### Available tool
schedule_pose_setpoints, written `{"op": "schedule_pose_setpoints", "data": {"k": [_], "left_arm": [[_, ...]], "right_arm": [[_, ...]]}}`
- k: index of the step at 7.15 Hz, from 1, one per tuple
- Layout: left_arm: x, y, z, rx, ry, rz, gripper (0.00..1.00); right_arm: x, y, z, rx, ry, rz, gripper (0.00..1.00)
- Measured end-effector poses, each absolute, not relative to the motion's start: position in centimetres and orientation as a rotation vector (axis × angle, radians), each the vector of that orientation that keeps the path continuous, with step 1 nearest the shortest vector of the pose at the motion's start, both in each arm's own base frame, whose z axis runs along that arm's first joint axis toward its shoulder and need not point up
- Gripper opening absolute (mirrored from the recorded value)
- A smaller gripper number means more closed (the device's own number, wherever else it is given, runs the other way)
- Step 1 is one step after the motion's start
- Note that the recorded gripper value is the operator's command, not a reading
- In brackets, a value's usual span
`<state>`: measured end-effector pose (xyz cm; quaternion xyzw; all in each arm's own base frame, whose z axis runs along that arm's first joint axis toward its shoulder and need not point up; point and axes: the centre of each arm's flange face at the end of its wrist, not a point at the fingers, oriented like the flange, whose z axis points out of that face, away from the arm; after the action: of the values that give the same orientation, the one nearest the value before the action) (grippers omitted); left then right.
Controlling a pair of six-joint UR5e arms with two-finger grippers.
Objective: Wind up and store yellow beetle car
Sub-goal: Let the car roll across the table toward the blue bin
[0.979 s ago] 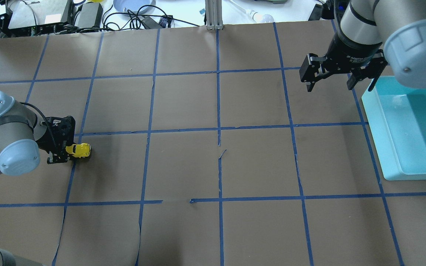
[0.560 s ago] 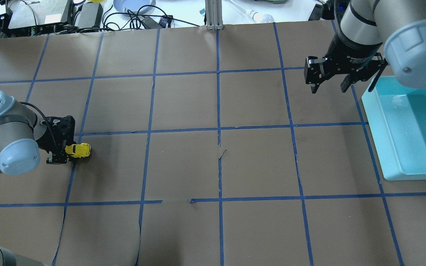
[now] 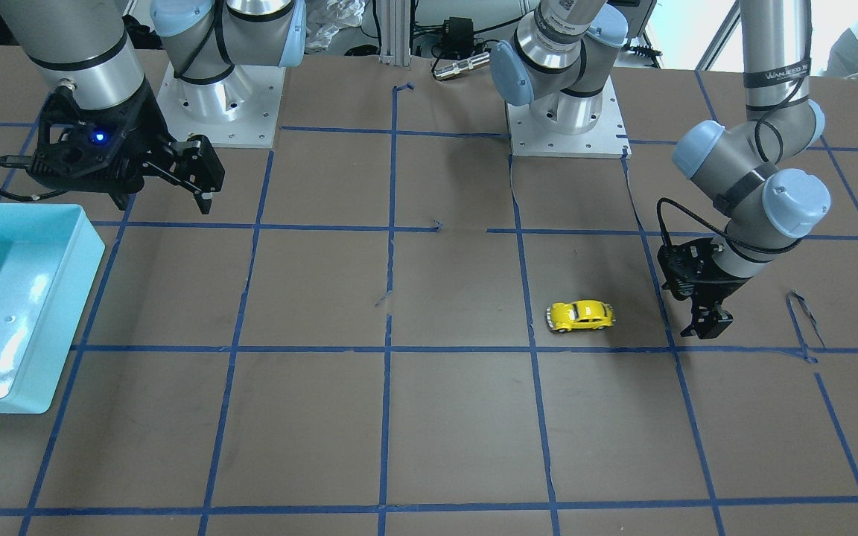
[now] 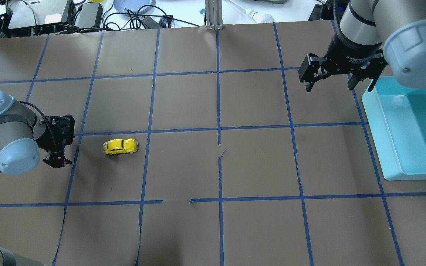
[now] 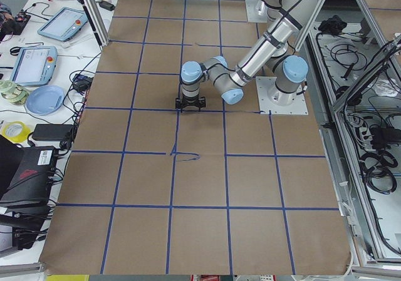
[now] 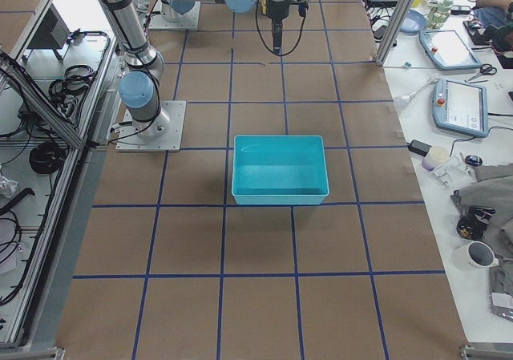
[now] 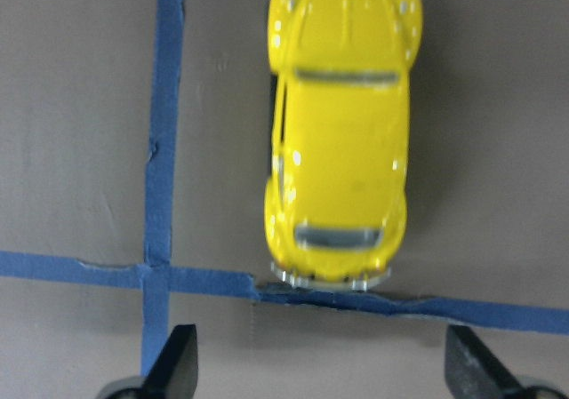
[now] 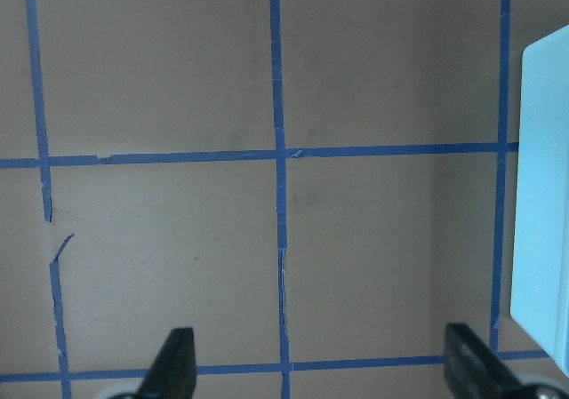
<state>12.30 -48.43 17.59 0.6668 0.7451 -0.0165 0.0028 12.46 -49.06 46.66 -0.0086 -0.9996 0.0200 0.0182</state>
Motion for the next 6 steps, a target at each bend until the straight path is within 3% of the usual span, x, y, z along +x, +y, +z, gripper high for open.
{"op": "schedule_pose_setpoints", "data": {"k": [6], "left_arm": [[12.3,-48.43,17.66,2.084,2.34,-0.053,0.97]], "right_arm": [[12.45,-48.99,46.69,-0.009,-3.1,0.06,1.0]]}}
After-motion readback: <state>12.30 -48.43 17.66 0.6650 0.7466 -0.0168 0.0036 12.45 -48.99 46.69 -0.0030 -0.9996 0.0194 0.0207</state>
